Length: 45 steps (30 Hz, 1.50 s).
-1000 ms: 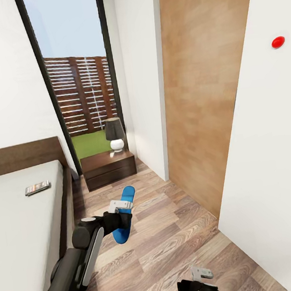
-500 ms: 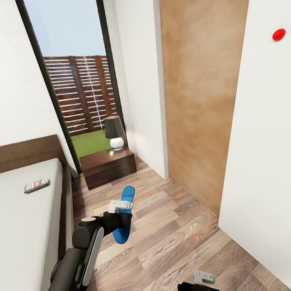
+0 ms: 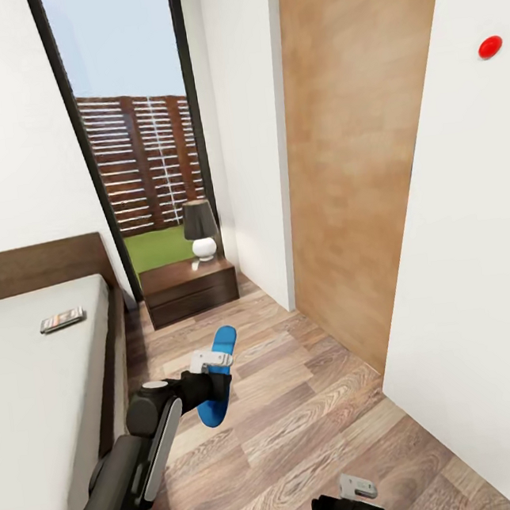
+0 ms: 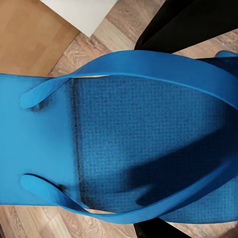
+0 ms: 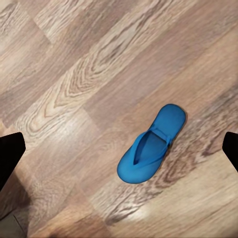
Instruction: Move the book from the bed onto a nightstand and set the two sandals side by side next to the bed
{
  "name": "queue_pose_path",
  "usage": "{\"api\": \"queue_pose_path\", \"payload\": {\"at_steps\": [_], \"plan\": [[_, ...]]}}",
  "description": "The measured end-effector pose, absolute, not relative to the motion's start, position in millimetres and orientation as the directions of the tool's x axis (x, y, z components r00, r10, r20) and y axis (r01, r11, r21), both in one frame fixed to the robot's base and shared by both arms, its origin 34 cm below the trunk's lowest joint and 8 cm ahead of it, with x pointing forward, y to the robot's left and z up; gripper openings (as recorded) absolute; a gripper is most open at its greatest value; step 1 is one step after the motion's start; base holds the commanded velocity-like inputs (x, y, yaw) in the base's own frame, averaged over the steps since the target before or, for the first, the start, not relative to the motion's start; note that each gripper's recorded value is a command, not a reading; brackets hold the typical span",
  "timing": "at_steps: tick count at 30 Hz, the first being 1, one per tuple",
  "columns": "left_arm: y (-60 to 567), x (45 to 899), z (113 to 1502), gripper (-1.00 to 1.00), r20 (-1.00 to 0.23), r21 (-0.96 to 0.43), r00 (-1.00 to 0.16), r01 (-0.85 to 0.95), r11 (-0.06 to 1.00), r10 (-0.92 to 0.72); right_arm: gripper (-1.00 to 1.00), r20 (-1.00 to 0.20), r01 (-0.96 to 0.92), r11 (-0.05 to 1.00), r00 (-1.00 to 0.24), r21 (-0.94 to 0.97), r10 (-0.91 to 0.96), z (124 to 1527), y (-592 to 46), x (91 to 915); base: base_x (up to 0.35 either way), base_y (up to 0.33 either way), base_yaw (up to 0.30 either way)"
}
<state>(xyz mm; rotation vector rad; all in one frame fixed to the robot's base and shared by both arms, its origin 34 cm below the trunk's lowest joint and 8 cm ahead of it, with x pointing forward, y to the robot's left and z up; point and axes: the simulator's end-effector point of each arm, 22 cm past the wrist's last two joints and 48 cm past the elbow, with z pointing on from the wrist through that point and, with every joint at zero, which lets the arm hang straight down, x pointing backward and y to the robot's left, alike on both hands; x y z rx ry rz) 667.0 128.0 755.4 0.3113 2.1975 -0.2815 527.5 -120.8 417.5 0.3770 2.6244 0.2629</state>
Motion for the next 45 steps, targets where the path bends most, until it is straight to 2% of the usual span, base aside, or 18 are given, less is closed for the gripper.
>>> {"api": "queue_pose_path", "payload": {"at_steps": [12, 22, 45], "plan": [[128.0, 662.5, 730.7, -1.0, -0.801, -0.091, -0.586, 0.32, 0.943, 0.122, 1.0, -0.441, 0.226, 0.941, -0.839, 0.252, 0.319, 394.4, -122.3, 526.6, 0.0, 0.0, 0.0], [128.0, 658.5, 710.3, -1.0, -0.802, -0.09, -0.585, 0.32, 0.943, 0.122, 1.0, -0.403, 0.301, 0.907, -0.821, 0.296, 0.404, 371.2, -120.2, 518.8, 0.0, 0.0, 0.0], [128.2, 647.6, 660.8, -1.0, -0.802, -0.089, -0.584, 0.32, 0.943, 0.122, 1.0, -0.391, 0.32, 0.897, -0.817, 0.305, 0.424, 320.2, -119.8, 506.0, 0.0, 0.0, 0.0]]}}
